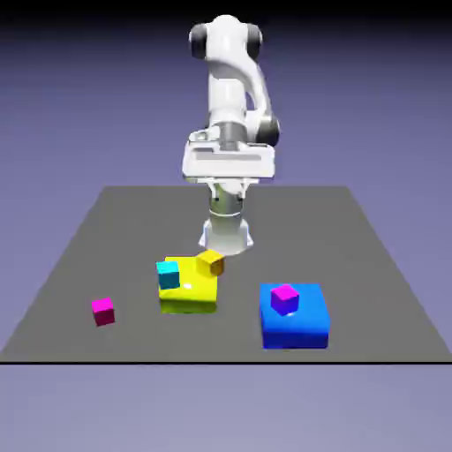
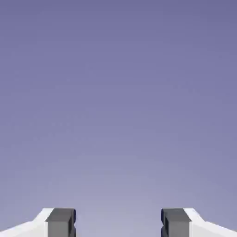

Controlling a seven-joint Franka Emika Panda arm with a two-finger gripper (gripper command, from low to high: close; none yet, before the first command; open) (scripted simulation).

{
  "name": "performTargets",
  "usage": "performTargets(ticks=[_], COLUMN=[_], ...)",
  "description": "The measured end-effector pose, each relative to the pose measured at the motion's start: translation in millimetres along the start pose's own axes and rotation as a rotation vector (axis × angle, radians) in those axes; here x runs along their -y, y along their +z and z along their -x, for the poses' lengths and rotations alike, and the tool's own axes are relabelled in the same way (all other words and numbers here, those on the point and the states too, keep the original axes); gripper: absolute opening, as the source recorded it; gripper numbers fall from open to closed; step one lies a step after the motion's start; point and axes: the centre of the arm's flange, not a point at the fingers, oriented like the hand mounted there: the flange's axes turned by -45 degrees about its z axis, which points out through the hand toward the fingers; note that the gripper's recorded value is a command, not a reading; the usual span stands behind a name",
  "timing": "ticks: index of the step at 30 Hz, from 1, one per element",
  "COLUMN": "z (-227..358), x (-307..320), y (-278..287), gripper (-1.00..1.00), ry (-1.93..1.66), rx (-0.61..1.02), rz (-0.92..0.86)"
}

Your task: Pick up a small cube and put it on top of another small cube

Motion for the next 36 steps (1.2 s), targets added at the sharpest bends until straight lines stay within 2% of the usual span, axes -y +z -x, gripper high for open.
performTargets(ticks=[7, 14, 30, 32, 36], z=[12.0, 47.6, 200.5, 207.5, 230.5], x=[-82.0, -169.2, -341.6, -346.6, -343.2], y=[55.6, 101.4, 161.1, 162.3, 202.2], gripper=[0.0, 0.0, 0.0, 0.0, 0.0], ry=[0.56, 1.149, 2.595, 2.653, 2.652], rx=[0.138, 0.23, 0.326, 0.328, 0.329], rz=[0.144, 0.288, 0.56, 0.567, 0.565])
